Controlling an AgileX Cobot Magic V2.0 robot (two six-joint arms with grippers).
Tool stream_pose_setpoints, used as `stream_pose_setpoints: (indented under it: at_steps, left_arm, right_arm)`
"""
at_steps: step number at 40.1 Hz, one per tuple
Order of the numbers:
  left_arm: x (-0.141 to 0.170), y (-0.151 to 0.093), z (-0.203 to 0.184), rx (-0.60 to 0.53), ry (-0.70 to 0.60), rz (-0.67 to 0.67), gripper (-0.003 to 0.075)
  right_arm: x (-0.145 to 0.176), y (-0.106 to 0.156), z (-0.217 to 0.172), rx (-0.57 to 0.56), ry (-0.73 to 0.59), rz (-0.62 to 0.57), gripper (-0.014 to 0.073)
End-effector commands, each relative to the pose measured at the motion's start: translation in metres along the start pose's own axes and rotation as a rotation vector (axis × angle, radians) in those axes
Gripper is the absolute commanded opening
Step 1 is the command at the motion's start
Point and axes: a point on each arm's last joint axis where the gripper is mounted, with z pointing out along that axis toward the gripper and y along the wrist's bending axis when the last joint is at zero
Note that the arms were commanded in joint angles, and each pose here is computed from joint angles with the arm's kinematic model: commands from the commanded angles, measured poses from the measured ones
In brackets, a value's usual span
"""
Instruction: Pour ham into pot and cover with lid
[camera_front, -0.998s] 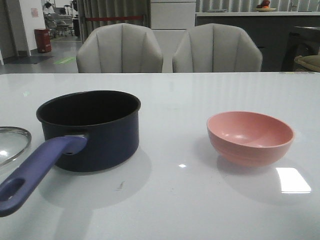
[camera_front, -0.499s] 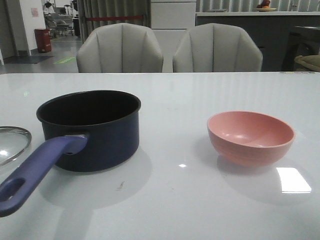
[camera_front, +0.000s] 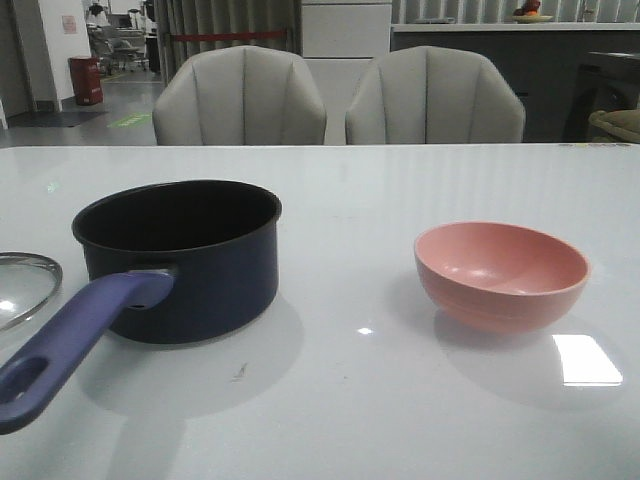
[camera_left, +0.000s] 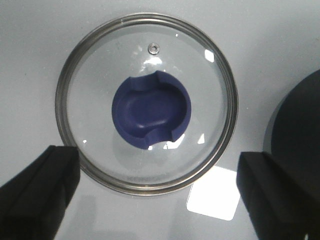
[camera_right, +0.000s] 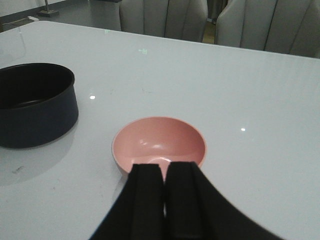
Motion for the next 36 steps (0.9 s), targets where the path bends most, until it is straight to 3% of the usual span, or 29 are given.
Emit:
stream_pose_setpoints:
  at_steps: [1, 23, 36]
  left_arm:
    - [-0.016, -0.003, -0.013, 0.014, -0.068, 0.0, 0.0659]
    - [-0.032, -0.002, 0.041, -0.038, 0.113, 0.005, 0.0659]
    - [-0.036, 0.0, 0.046, -0.054, 0.08, 0.02, 0.0657]
  right_arm:
    - [-0.017, -0.002, -0.002, 0.02, -0.1, 0.0, 0.0161]
    - [-0.017, -0.002, -0.002, 0.02, -0.1, 0.0, 0.0161]
    - [-0.017, -0.002, -0.002, 0.02, -0.1, 0.0, 0.0161]
